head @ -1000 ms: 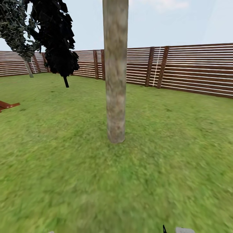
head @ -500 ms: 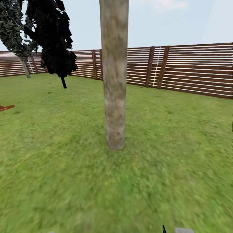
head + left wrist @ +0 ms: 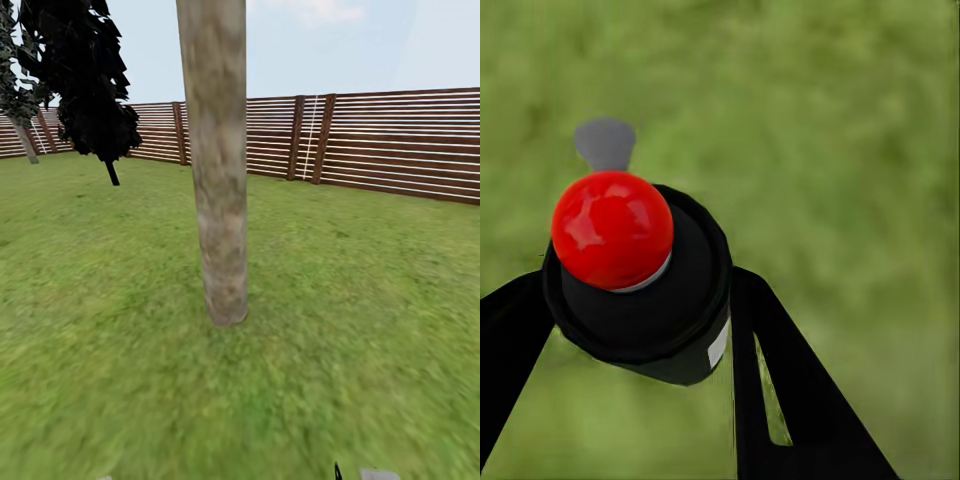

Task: In the garden, pick up the pesticide atomizer on the floor and spray pesticide onto both trees until each tree trunk is fully covered.

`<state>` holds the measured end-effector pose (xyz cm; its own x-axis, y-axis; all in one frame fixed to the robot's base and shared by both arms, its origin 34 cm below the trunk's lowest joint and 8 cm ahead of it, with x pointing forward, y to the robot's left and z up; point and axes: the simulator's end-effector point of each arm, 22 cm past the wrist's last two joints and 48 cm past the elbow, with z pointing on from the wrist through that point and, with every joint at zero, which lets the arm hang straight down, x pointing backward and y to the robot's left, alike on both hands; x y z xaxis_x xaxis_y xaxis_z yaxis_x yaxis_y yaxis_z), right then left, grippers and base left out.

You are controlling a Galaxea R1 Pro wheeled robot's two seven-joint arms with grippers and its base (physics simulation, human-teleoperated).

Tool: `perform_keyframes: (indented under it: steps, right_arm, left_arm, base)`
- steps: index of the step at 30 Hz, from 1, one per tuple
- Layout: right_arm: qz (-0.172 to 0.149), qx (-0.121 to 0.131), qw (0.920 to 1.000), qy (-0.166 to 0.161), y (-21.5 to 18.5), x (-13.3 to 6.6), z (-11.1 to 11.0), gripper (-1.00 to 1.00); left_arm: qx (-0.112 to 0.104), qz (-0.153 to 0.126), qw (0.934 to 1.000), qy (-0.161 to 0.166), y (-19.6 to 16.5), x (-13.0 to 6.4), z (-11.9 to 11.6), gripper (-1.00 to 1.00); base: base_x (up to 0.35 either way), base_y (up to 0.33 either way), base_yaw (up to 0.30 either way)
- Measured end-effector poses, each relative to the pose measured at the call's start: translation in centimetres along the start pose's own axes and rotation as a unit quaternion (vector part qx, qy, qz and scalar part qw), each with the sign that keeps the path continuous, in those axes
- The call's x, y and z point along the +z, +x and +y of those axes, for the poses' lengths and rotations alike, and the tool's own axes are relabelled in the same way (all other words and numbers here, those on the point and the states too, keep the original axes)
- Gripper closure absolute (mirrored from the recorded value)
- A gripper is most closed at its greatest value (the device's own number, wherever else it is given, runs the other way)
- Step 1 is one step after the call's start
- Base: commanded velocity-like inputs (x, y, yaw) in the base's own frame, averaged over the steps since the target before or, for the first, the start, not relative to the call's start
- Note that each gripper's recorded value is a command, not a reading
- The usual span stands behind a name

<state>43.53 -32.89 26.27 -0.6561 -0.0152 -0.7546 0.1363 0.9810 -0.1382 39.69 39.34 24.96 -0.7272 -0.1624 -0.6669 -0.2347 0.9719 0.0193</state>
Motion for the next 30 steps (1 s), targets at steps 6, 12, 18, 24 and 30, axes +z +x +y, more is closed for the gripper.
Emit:
perform_keyframes:
  steps: [6, 12, 18, 24, 30]
  right_arm:
    - [0.0, 0.0, 1.0, 0.0, 0.0, 0.0, 0.0, -1.0]
    - [0.0, 0.0, 1.0, 0.0, 0.0, 0.0, 0.0, -1.0]
    - [0.0, 0.0, 1.0, 0.0, 0.0, 0.0, 0.0, -1.0]
    - [0.0, 0.001, 1.0, 0.001, 0.0, 0.0, 0.0, -1.0]
    - [-0.04, -0.068, 0.9965, -0.026, -3.3, 1.0, 0.1, -1.0]
  left_arm:
    - [0.0, 0.0, 1.0, 0.0, 0.0, 0.0, 0.0, 1.0]
    - [0.0, 0.0, 1.0, 0.0, 0.0, 0.0, 0.0, 1.0]
    - [-0.001, 0.0, 1.0, 0.0, 0.0, 0.0, 0.0, 1.0]
    - [-0.001, 0.0, 1.0, 0.0, 0.0, 0.0, 0.0, 1.0]
    - [0.092, -0.008, 0.9944, 0.052, -1.4, 0.5, -1.7, 1.0]
  base:
    - [0.344, 0.0, 0.0]
    - [0.344, 0.0, 0.0]
    - [0.305, 0.0, 0.0]
    - [0.034, 0.0, 0.0]
    - [0.001, 0.0, 0.0]
